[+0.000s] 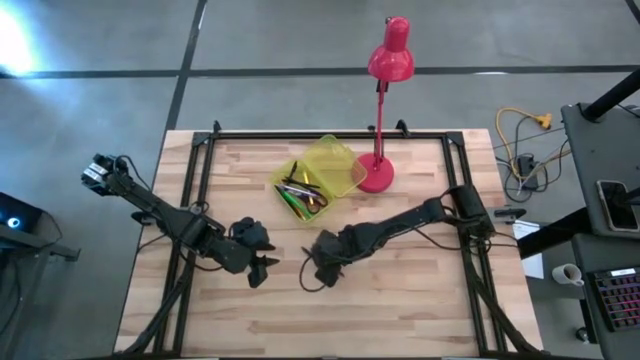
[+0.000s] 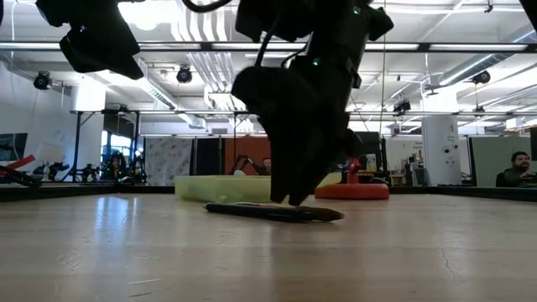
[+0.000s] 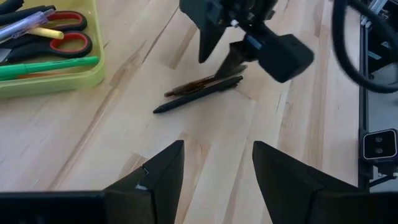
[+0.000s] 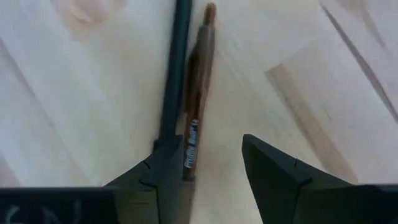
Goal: Pick & place school supplies into a supply box
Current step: Put the brown pen into the yellow supply box
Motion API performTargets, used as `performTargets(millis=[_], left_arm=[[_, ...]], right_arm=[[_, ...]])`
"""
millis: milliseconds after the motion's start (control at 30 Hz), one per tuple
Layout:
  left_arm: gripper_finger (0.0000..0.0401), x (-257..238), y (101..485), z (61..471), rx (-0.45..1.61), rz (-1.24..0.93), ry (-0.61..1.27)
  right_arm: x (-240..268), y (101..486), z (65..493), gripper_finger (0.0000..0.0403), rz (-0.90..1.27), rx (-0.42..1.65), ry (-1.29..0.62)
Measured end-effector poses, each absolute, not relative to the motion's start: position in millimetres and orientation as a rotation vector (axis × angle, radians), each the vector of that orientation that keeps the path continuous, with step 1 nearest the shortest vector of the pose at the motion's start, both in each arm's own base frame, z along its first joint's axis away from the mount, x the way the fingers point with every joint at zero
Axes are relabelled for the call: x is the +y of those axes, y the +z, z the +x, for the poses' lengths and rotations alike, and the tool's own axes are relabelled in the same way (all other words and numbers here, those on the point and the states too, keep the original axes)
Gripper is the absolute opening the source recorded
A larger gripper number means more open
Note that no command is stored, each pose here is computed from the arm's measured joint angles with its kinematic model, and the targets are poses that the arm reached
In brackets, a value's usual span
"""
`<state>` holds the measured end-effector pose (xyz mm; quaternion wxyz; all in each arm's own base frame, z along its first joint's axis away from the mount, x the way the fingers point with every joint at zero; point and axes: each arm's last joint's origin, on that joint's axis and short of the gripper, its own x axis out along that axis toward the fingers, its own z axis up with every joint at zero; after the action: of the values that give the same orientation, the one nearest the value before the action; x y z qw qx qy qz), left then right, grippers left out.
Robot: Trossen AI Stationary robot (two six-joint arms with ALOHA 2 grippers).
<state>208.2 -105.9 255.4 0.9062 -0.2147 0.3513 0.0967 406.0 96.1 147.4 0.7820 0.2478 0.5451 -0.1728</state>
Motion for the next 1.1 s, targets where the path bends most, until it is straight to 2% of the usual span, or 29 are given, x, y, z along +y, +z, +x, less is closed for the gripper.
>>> performTargets(millis=[400, 600, 733, 933, 1100], left_arm=[[0.0175, -106, 255, 208, 0.725, -0.443, 0.200], [0.0175, -106, 255, 208, 0.725, -0.446, 0.202], [0.0175, -106, 255, 208, 0.725, -0.446, 0.202], [0.0175, -106, 255, 208, 0.723, -0.446, 0.203], [0.0175, -106, 255, 208, 0.723, -0.446, 0.204]], right_arm=[[98, 136, 395, 0.0140, 0.537, 1.198, -0.429], [93, 136, 387, 0.0120, 0.443, 1.219, -0.555], [91, 133, 384, 0.0095, 0.373, 1.248, -0.526], [88, 128, 379, 0.0023, 0.394, 1.275, -0.520], [90, 156, 381, 0.0017, 0.392, 1.191, -0.517]])
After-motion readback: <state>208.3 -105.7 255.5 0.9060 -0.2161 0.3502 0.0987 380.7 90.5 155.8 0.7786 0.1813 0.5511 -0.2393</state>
